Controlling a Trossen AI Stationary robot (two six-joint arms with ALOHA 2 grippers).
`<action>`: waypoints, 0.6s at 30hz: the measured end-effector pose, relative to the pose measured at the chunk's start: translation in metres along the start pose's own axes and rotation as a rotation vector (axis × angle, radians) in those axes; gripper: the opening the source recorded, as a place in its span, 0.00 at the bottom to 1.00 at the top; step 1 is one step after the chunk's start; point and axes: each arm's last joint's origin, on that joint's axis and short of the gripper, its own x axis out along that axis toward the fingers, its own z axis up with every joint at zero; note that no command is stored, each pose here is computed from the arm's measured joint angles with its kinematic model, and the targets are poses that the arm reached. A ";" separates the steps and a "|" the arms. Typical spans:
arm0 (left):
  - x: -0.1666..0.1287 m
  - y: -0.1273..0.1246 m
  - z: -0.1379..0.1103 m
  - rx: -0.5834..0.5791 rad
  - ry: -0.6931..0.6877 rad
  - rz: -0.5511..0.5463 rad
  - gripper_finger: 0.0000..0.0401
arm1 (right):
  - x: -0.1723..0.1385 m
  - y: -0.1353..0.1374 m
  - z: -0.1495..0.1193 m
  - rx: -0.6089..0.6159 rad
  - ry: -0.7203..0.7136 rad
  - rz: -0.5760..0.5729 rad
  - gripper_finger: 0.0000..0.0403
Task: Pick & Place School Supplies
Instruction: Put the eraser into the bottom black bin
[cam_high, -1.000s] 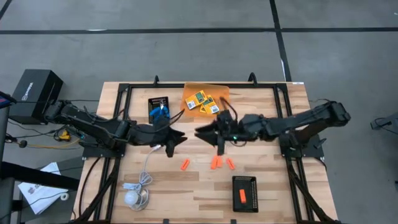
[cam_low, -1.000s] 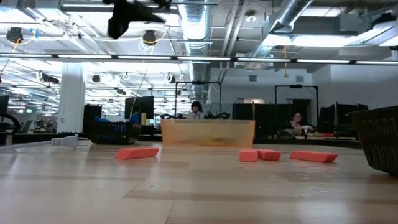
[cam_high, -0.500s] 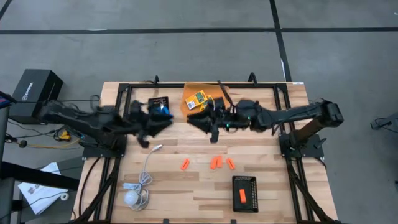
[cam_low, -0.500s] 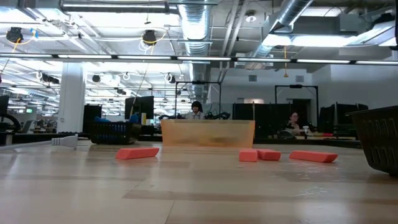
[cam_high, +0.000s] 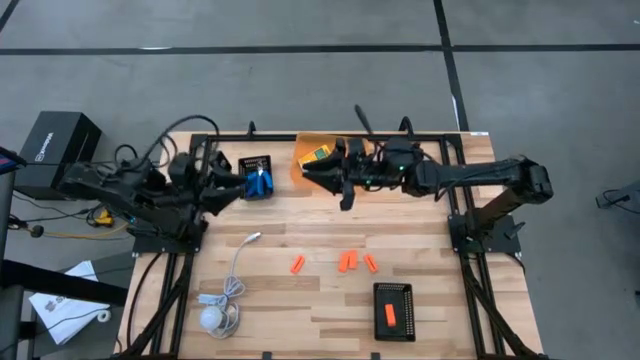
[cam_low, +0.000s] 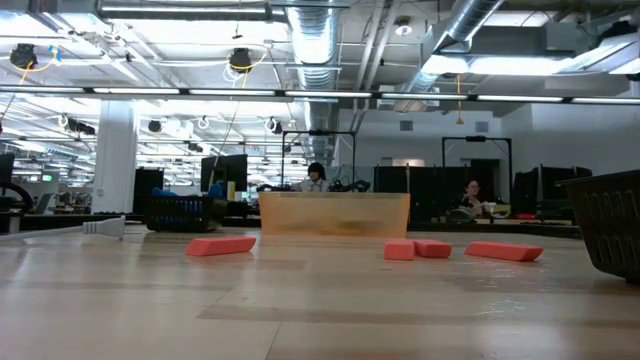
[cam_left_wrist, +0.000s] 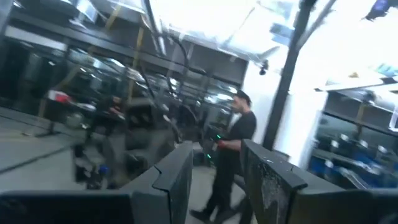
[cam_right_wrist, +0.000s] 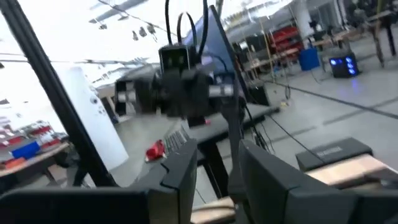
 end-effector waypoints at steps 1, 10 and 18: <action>0.002 0.000 -0.003 0.000 0.012 -0.004 0.33 | 0.000 -0.002 0.002 0.010 -0.011 0.007 0.28; 0.009 -0.005 -0.013 -0.046 0.087 -0.161 0.33 | -0.001 -0.008 0.011 0.029 -0.093 -0.038 0.28; 0.005 -0.009 -0.010 -0.050 0.120 -0.301 0.33 | 0.000 0.006 0.007 0.036 -0.142 -0.086 0.28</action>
